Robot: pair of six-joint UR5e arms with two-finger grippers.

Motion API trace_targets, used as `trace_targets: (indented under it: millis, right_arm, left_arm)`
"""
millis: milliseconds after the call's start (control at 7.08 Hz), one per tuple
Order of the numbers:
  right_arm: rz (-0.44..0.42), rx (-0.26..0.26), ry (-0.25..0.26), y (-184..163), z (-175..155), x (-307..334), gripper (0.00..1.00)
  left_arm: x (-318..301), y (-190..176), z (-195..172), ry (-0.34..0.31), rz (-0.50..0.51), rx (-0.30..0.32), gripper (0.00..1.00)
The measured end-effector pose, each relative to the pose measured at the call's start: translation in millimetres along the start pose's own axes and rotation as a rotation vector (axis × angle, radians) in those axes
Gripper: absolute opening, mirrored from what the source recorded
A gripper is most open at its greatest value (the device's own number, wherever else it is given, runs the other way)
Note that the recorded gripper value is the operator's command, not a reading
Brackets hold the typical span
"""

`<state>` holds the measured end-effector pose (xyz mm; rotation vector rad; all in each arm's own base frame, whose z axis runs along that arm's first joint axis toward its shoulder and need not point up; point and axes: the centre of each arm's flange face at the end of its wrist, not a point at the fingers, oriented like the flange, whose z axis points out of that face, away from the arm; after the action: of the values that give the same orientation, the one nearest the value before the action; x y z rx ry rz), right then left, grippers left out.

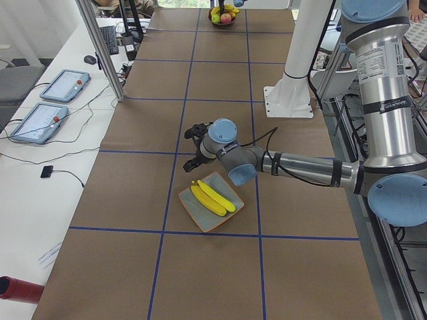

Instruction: Transfer all bananas from basket to plate

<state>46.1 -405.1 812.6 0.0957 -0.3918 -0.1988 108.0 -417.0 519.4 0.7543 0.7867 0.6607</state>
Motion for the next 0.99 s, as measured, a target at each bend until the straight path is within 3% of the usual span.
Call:
trace_targets:
  millis: [424,706,989]
  right_arm:
    - [-0.060,0.020,0.008,-11,-8,-5,0.32]
    - [-0.088,0.034,0.013,-11,-14,1,0.00]
    - [-0.067,0.062,0.021,-9,-27,12,0.00]
  left_arm:
    - [-3,5,4,-0.010,-0.007,-0.011,0.99]
    - [-5,7,6,-0.011,-0.011,-0.016,0.99]
    - [-7,10,8,-0.010,-0.015,-0.022,0.99]
